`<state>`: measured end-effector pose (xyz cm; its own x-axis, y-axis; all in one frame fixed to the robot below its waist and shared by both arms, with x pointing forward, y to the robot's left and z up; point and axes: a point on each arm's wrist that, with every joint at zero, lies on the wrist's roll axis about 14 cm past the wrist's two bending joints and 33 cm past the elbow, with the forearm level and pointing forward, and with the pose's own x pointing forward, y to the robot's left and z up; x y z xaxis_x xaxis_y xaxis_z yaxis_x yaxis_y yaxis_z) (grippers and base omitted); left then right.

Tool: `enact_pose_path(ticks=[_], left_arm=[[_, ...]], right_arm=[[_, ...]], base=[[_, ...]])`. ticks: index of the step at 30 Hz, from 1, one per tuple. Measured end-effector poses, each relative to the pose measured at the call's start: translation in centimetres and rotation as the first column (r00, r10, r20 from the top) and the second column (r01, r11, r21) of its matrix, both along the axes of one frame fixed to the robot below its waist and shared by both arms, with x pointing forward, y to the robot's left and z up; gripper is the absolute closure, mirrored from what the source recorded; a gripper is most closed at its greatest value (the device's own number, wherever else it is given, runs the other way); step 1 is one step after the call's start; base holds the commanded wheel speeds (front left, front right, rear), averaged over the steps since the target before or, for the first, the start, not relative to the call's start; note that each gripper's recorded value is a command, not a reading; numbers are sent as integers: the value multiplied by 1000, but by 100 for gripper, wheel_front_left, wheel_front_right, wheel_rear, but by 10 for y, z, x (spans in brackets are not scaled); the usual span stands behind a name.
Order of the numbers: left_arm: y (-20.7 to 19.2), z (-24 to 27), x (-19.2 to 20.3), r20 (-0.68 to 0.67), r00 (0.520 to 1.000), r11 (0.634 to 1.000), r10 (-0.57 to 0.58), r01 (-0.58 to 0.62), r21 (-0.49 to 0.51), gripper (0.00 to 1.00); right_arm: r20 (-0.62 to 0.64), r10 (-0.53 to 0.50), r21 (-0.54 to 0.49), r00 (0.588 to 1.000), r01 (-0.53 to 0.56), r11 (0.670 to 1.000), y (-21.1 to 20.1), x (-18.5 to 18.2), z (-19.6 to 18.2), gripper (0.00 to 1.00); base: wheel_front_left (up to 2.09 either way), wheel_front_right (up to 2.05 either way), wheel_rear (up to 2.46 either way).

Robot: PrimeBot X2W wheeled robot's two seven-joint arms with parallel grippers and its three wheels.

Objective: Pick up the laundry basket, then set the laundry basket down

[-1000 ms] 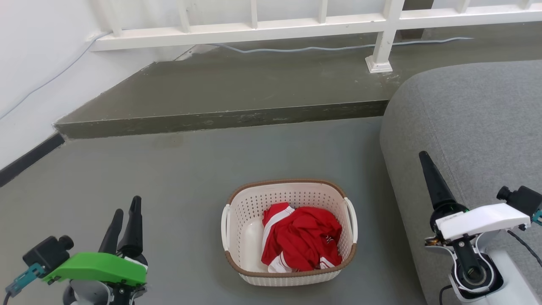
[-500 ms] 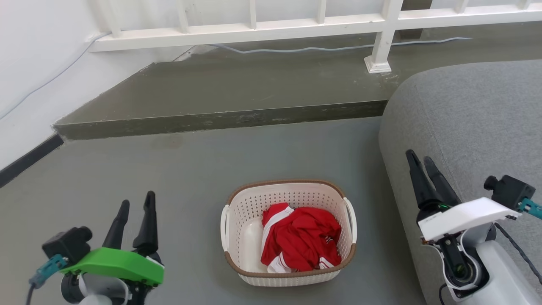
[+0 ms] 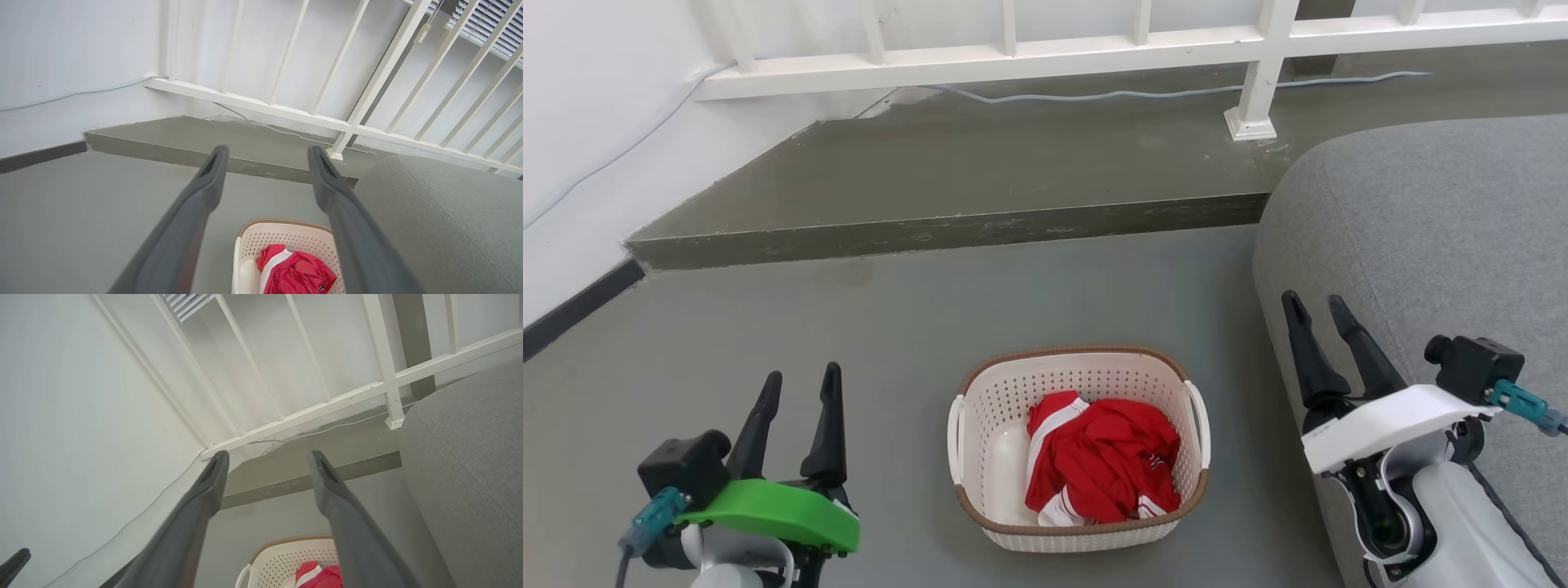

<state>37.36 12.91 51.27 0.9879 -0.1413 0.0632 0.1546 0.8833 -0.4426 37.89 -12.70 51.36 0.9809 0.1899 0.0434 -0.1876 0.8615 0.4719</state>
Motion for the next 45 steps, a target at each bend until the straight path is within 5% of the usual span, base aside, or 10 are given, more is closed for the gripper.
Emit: enact_pose_path(ticks=[17,45], left_arm=[[-16,19,-1,120,991,980,-51,27,198,0],[-16,19,0,123,991,979,-46,20,202,0]], right_arm=[[92,46,-217,995,-25,976,17,-3,6,0],[82,32,-237,996,-12,971,13,1,1,0]], base=[[0,0,0],[0,0,0]])
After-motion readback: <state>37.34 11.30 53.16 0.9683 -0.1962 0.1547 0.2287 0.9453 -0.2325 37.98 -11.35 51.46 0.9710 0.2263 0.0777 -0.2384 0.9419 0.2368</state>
